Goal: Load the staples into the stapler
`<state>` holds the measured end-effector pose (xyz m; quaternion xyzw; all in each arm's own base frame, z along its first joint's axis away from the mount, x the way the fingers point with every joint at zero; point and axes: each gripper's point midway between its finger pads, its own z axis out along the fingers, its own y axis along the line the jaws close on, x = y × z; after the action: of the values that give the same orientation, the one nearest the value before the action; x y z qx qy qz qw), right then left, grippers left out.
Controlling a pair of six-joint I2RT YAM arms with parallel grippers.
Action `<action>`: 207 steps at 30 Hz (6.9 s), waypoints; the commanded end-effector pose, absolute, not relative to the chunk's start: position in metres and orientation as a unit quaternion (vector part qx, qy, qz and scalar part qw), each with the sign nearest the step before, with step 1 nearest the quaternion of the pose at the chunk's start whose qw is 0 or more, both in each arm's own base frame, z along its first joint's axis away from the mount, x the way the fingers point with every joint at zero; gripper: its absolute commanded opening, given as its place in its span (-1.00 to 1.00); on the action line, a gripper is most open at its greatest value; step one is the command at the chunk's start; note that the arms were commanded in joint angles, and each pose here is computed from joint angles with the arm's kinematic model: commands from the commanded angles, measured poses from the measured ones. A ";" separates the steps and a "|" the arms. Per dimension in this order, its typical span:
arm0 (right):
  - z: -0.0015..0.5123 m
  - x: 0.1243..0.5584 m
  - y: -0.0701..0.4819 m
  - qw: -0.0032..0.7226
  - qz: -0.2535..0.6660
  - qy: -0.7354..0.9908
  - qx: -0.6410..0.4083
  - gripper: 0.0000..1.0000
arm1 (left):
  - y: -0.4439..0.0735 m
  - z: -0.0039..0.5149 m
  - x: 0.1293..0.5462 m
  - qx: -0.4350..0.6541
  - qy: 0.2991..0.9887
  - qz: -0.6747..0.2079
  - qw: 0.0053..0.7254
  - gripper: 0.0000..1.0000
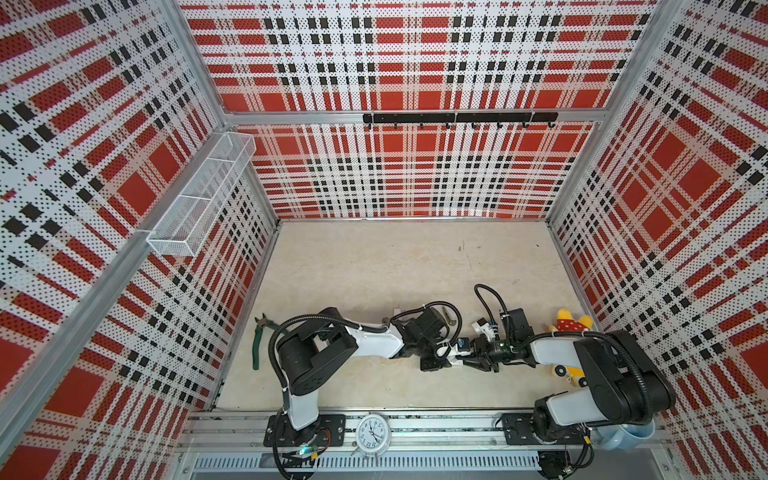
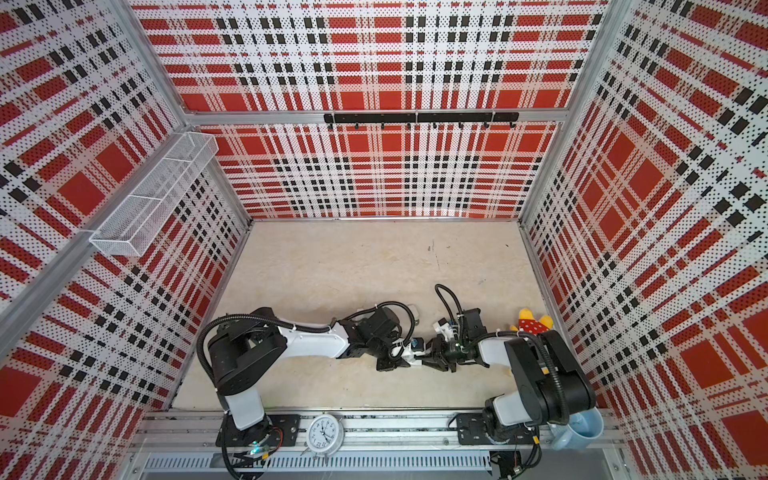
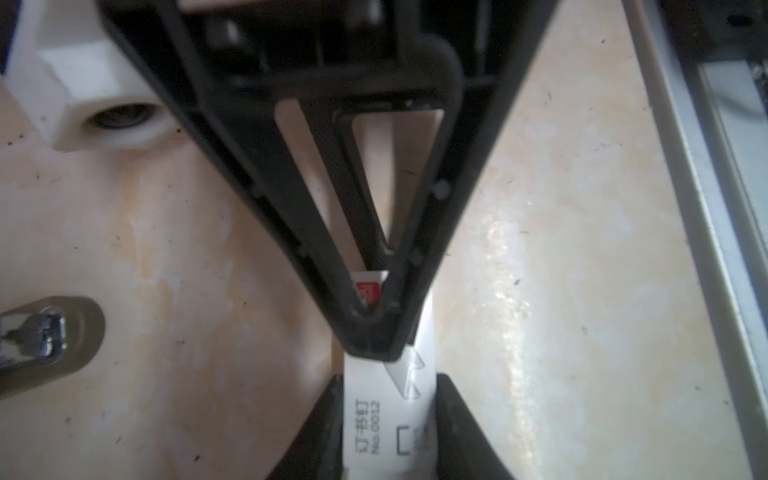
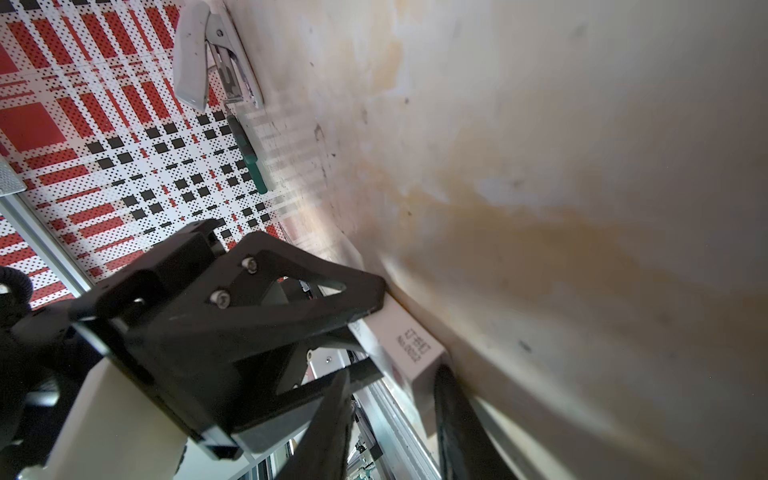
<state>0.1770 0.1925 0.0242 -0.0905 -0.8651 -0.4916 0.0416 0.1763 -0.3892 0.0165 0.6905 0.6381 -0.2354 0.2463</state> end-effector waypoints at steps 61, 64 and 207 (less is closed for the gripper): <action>0.020 0.188 0.185 0.007 -0.467 -0.883 -0.051 0.11 | -0.372 0.004 0.154 0.710 0.644 -0.222 0.180 -0.11; 0.018 0.186 0.185 0.010 -0.466 -0.883 -0.053 0.10 | -0.372 0.001 0.156 0.709 0.646 -0.217 0.182 -0.17; 0.016 0.196 0.160 -0.067 -0.420 -0.901 -0.086 -1.00 | -0.343 -0.003 0.191 0.709 0.666 -0.186 0.139 -0.37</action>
<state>0.1957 0.1679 0.0210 -0.0791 -0.8893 -0.4467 -0.0569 0.2014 -0.3668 0.0163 0.7090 0.6456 -0.2037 0.1976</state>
